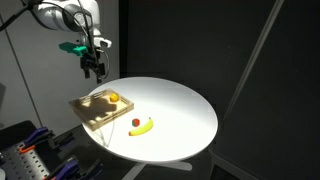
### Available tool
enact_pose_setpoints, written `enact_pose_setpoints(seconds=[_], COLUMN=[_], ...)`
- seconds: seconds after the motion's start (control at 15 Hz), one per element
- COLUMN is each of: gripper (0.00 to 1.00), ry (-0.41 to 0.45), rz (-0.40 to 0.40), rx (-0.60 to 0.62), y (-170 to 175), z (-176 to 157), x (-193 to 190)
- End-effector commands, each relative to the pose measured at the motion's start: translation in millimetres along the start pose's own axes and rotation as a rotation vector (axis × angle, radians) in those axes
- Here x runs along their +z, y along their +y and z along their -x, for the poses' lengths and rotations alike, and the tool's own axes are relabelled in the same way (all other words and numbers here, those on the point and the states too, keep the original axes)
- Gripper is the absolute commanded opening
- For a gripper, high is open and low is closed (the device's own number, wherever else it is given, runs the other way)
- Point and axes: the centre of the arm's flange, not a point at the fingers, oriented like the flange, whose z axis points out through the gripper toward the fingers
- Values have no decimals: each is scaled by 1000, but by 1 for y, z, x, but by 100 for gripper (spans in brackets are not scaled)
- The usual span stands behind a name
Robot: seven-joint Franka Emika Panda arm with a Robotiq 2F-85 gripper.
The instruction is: Take the strawberry off of the tray
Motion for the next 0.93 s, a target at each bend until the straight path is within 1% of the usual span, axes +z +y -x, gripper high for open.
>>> enact_pose_setpoints(seconds=[0.0, 0.33, 0.6, 0.67, 0.87], gripper=[100, 100, 100, 100, 100], ry=[24, 16, -22, -14, -17], rz=[-7, 6, 16, 18, 20], rx=[22, 74, 92, 66, 65], y=[7, 18, 26, 22, 22], z=[25, 42, 53, 40, 40], x=[-21, -39, -45, -36, -36])
